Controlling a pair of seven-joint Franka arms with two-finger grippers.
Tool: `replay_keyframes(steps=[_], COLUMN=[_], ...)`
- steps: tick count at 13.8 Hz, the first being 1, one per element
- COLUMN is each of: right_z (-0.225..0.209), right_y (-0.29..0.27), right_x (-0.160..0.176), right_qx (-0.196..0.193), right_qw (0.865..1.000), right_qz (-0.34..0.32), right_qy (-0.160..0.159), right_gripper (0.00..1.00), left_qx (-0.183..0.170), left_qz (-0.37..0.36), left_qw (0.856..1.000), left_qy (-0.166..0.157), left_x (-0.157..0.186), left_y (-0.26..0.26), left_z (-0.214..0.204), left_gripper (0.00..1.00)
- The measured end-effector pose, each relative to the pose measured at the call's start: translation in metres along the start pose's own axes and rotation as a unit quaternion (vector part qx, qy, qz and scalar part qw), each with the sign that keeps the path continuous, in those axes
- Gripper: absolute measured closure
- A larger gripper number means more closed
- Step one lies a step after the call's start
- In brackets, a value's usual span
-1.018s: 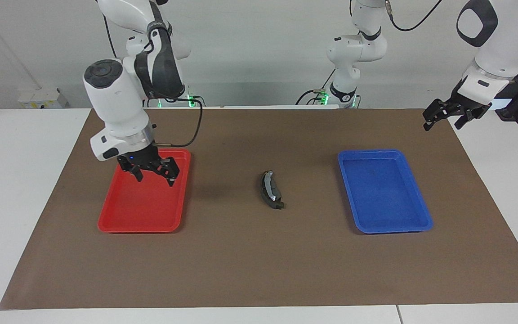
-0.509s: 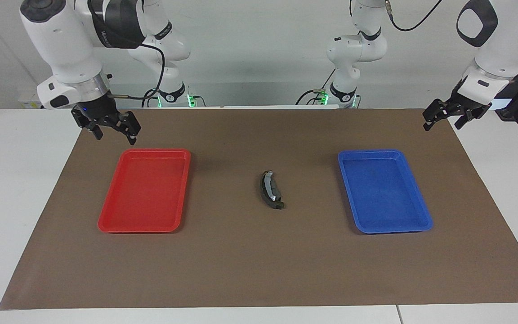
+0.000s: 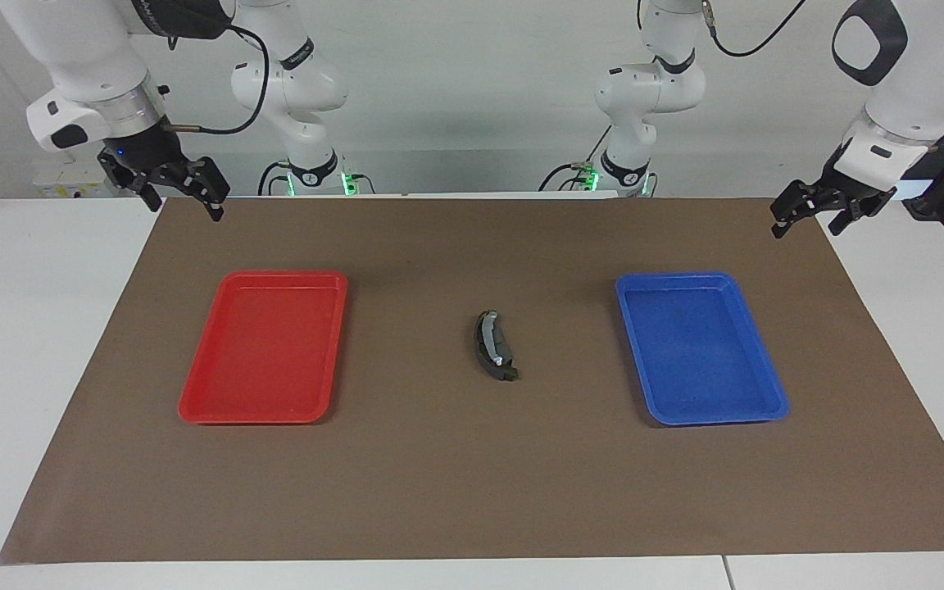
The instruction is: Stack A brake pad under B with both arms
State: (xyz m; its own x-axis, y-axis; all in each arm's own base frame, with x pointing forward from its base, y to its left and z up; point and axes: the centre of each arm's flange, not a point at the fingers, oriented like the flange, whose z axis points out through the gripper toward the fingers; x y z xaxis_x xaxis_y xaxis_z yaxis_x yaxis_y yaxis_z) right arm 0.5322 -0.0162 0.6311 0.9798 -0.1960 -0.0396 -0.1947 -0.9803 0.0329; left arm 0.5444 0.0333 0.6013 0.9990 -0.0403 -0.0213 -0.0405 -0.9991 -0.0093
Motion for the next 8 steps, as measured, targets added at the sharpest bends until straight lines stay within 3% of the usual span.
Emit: replay_keyframes(steps=[8], right_z=[0.0026], right_y=[0.0019], right_x=[0.0032], right_qx=[0.001], right_qw=[1.0], right_qz=[0.002], right_qy=[-0.002], right_gripper=[0.0], left_qx=[0.0], left_qz=[0.0], left_qw=[1.0], left_qy=[0.0], left_x=[0.0], left_y=[0.0], left_z=[0.0], left_gripper=[0.0])
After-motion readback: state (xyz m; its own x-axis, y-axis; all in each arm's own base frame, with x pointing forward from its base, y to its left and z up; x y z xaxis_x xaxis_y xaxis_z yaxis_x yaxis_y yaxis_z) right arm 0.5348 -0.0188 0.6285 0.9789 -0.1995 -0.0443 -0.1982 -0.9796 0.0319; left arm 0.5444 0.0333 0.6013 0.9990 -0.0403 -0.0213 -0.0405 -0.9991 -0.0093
